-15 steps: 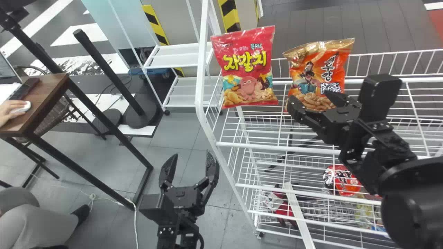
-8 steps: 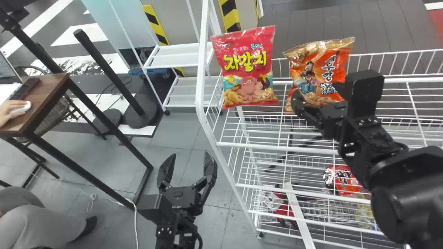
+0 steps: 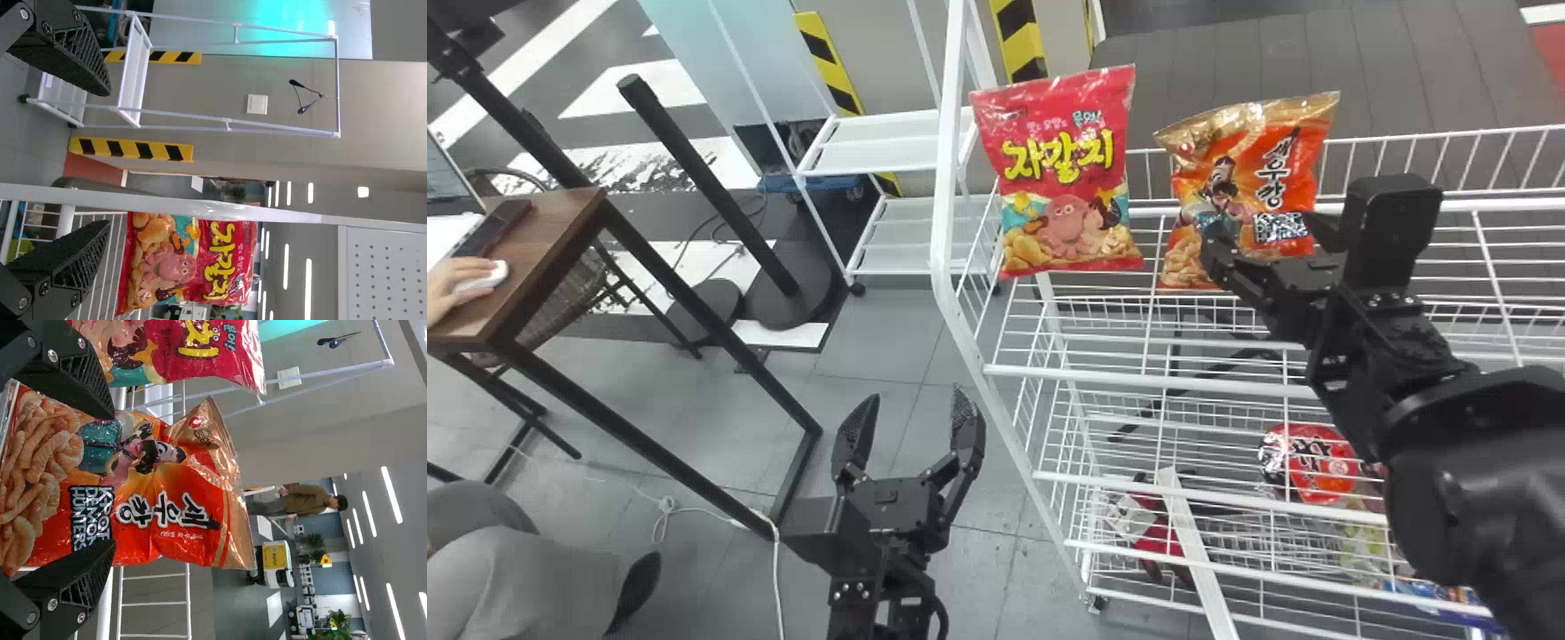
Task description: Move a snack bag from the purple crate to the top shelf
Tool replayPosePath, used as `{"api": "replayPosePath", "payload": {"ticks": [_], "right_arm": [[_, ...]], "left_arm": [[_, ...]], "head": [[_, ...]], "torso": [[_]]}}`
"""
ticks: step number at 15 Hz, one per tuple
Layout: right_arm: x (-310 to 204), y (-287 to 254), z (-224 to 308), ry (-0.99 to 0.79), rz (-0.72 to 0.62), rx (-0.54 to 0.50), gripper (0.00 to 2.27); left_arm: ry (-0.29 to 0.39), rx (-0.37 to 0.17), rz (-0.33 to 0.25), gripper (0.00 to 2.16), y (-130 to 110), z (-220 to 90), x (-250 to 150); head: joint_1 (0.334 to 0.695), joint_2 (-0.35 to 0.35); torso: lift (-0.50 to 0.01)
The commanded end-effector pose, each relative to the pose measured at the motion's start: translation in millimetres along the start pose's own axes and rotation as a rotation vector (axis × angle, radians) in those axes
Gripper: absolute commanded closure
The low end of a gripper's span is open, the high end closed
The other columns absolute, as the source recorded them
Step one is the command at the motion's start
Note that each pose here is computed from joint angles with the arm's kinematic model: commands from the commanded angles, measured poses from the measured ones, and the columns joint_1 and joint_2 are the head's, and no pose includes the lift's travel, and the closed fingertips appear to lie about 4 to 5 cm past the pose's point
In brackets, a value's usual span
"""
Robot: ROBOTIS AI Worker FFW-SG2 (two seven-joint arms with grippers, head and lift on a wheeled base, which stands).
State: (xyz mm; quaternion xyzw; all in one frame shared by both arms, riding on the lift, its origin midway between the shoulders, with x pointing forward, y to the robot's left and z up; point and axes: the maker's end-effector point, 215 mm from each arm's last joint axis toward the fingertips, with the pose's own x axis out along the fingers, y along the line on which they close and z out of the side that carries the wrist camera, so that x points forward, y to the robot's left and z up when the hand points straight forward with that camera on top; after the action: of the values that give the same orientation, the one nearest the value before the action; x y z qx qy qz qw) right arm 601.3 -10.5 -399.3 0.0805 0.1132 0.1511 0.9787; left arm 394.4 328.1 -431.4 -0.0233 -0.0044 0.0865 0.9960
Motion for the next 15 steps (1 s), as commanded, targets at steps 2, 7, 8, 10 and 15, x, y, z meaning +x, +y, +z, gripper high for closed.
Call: {"api": "replayPosePath", "payload": {"ticks": [2,7,8,10,15], "right_arm": [[0,-2,-15,0.048,-0.020,-0.009,0.18],[11,-11,-25,0.088,-0.043,-0.047,0.18],[14,-16,-28,0.097,-0.049,-0.054,0.18],[19,-16,-32,0.110,-0.047,-0.066,0.18],[30,-11,-30,0.112,-0.032,-0.113,0.18]], "left_arm": [[0.002,-0.001,-0.001,0.14,0,-1,0],[0.001,0.001,0.001,0.14,1,-1,-1],[0.001,0.001,0.001,0.14,1,-1,-1],[-0.002,0.000,0.001,0.14,1,0,-1],[-0.008,-0.001,0.003,0.14,2,1,0]], "head": [[0.695,0.340],[0.695,0.334],[0.695,0.334],[0.695,0.331],[0.695,0.335]], "torso": [[-0.001],[0.000],[0.000],[0.000],[0.000]]}}
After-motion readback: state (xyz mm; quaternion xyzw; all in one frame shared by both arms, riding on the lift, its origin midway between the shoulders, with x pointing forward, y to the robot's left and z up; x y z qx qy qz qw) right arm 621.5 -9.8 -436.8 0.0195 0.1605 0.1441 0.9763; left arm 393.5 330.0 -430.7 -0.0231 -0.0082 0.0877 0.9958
